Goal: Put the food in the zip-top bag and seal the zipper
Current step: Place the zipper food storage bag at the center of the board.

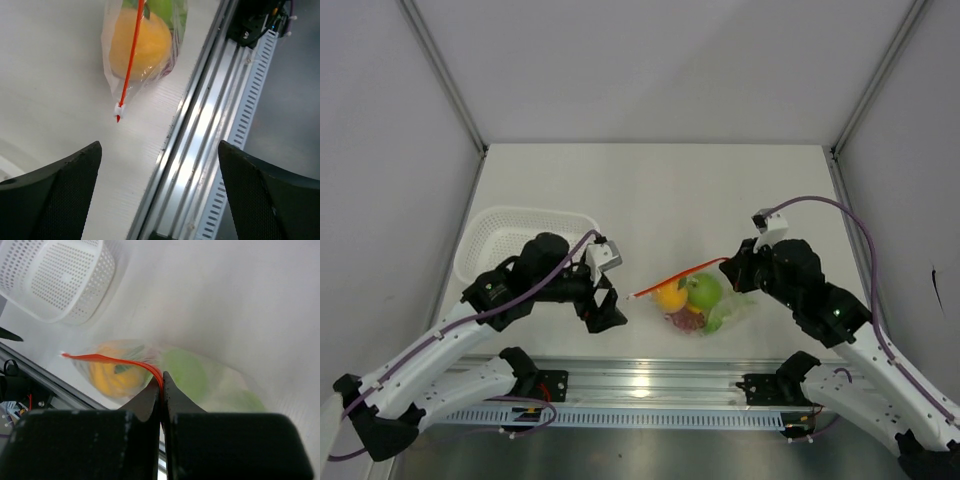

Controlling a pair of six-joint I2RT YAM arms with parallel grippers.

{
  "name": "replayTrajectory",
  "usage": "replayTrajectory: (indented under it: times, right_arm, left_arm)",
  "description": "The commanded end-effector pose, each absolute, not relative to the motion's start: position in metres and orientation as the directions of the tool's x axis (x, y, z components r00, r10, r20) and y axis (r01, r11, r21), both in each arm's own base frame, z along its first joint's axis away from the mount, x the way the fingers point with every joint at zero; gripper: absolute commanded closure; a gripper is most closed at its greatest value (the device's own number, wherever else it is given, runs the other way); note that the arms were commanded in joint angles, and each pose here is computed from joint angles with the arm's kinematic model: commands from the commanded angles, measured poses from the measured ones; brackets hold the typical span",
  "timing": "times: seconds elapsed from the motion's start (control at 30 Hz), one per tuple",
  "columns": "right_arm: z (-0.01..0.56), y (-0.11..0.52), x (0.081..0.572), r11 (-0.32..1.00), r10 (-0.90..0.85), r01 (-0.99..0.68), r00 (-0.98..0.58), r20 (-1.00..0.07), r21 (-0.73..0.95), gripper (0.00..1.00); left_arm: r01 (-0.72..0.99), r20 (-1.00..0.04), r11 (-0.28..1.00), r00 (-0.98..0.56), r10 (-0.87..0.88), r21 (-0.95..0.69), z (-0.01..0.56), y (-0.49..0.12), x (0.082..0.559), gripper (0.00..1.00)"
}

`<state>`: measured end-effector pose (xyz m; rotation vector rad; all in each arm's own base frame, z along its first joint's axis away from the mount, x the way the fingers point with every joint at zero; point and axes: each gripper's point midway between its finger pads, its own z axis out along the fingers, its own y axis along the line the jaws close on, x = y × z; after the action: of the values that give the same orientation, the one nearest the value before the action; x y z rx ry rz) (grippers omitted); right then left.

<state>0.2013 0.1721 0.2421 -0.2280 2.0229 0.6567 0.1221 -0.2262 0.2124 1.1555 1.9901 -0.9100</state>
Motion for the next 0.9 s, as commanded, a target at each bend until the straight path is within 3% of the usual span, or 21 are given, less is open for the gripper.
replayTrajectory:
  times: [0.0, 0.17, 0.47, 0.73, 0.87]
  right_arm:
    - [0.251, 0.179, 0.223, 0.850, 0.177, -0.349, -0.518, -0.837, 0.395, 1.00]
    - [0.236, 0.177, 0.266, 0.896, 0.214, -0.204, -0.579, -0.787, 0.394, 1.00]
    - [0.190, 0.125, 0.373, 0.925, 0.338, 0.101, -0.658, -0.673, 0.366, 1.00]
    - [0.151, 0.077, 0.445, 0.924, 0.372, 0.212, -0.681, -0.631, 0.317, 1.00]
    - [0.139, 0.076, 0.463, 0.931, 0.349, 0.184, -0.696, -0.628, 0.314, 0.91]
  left_arm:
    - [0.893, -0.903, 0.421, -0.306, 0.301, -0.162, 0.247, -0.227, 0.140, 0.01]
    - [0.889, -0.975, 0.444, -0.186, 0.125, -0.113, 0.294, -0.220, 0.140, 0.00]
    - [0.916, -0.973, 0.370, -0.206, 0.101, -0.155, 0.287, -0.220, 0.117, 0.00]
    - [0.919, -0.971, 0.354, -0.218, 0.095, -0.172, 0.281, -0.215, 0.107, 0.00]
    - [0.920, -0.969, 0.349, -0.226, 0.101, -0.178, 0.279, -0.215, 0.106, 0.00]
